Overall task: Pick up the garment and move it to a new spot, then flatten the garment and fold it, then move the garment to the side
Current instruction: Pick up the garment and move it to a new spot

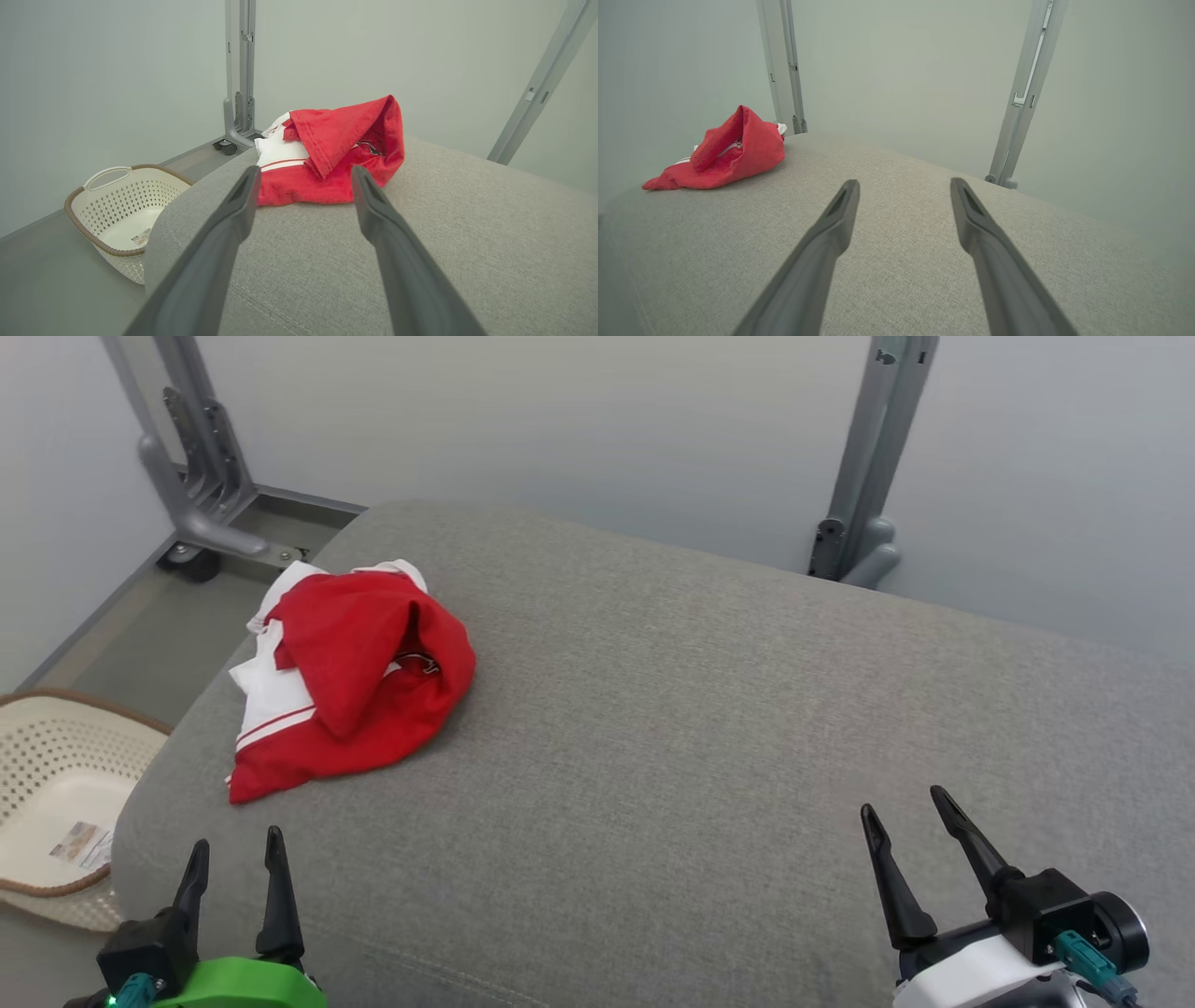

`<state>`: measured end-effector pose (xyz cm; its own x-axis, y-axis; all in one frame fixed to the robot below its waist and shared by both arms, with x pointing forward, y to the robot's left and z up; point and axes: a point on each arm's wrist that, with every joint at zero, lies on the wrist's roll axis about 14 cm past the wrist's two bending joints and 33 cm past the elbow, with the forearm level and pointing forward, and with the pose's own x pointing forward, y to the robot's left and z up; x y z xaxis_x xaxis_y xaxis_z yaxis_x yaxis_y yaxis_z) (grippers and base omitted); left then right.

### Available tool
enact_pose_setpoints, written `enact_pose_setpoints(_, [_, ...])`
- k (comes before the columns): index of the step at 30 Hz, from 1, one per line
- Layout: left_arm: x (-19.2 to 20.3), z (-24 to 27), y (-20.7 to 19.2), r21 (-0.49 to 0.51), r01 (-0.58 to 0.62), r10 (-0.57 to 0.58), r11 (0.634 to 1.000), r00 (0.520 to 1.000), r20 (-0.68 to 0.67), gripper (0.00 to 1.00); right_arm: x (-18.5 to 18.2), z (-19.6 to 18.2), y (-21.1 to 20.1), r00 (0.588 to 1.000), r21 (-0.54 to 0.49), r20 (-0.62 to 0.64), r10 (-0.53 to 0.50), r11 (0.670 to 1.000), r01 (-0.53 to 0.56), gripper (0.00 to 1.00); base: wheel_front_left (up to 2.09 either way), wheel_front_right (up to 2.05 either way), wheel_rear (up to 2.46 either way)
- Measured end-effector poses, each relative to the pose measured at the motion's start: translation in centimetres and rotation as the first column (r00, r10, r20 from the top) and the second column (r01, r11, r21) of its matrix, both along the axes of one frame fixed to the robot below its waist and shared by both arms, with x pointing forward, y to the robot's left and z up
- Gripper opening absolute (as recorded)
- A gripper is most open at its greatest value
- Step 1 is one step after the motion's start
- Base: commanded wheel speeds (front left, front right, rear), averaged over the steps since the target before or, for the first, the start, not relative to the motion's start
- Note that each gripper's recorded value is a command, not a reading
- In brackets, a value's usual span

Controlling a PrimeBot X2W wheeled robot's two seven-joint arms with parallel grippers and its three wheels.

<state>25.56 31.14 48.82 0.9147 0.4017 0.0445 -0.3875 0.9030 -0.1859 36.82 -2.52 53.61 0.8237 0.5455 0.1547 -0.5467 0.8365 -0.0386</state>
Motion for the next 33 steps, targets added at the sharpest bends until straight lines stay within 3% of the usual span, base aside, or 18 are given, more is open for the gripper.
enact_pose_setpoints(8, [-1.2, -0.7, 1.2, -0.048, -0.036, 0.033, 0.998, 0.997, -0.067, 1.0, 0.2, 0.3, 2.6, 0.996, -0.013, 0.014, 0.085, 0.996, -0.085, 1.0, 0.0, 0.0, 0.0])
enact_pose_setpoints(13, [2.9, 1.7, 1.4, -0.063, 0.019, -0.024, 0.998, 0.997, -0.069, 1.0, 1.6, 0.0, 2.5, 0.993, -0.056, 0.03, 0.115, 0.992, -0.114, 1.0, 0.0, 0.0, 0.0])
enact_pose_setpoints(22, [13.2, 3.9, 2.7, -0.052, 0.084, -0.092, 0.995, 0.98, -0.175, 1.0, 7.4, -1.1, 2.9, 0.986, -0.076, 0.059, 0.158, 0.985, -0.153, 1.0, 0.0, 0.0, 0.0])
enact_pose_setpoints(28, [18.8, -1.5, 1.7, -0.128, 0.13, -0.17, 0.983, 0.907, -0.384, 1.0, 9.9, -6.5, 2.0, 0.99, -0.056, -0.057, 0.131, 0.989, -0.134, 1.0, 0.0, 0.0, 0.0])
enact_pose_setpoints(33, [21.3, -5.8, 1.7, -0.118, 0.147, -0.187, 0.982, 0.843, -0.505, 1.0, 10.6, -10.8, 1.0, 0.983, -0.044, -0.155, 0.1, 0.993, -0.108, 1.0, 0.0, 0.0, 0.0])
